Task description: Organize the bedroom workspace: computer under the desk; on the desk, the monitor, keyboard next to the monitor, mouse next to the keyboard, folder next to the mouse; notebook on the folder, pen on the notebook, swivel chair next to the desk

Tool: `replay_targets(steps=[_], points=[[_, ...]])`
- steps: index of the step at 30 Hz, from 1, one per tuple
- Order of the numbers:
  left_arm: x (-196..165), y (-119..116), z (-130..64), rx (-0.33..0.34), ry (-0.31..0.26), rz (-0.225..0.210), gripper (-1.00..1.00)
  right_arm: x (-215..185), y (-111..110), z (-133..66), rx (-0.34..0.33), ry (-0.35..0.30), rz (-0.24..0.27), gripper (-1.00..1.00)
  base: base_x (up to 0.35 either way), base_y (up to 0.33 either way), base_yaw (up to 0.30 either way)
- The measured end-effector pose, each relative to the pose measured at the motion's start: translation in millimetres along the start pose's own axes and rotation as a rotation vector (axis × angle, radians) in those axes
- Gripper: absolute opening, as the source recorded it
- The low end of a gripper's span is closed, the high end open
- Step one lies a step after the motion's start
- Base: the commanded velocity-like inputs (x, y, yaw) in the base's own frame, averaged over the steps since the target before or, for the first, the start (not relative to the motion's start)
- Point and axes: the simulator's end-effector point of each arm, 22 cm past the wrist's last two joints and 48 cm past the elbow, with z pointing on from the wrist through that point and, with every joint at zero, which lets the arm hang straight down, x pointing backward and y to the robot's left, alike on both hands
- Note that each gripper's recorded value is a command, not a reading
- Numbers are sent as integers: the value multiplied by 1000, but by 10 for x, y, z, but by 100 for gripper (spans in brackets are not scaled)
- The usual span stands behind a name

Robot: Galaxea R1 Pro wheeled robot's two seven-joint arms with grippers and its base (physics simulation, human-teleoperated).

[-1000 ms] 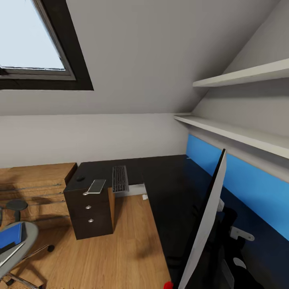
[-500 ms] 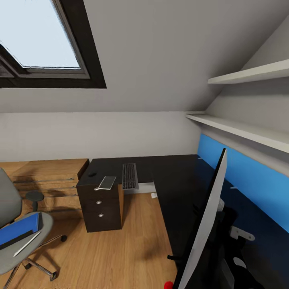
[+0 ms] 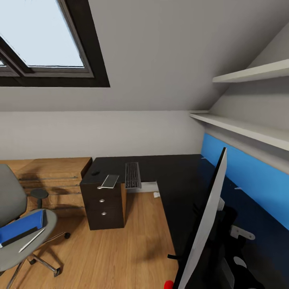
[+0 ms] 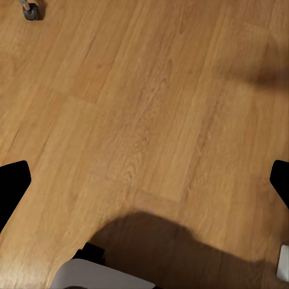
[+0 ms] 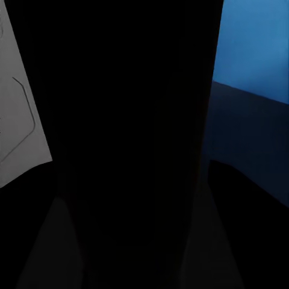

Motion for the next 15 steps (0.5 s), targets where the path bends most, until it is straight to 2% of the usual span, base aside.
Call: replay_targets(steps=[9,15], points=[[-1,-1,0,0,0,1,100,0,-7,-1,1,-1,4,-100,0,0,0],[-5,-3,1,0,-1,1,100,1,24,5,-14,1,-18,-100,0,0,0]])
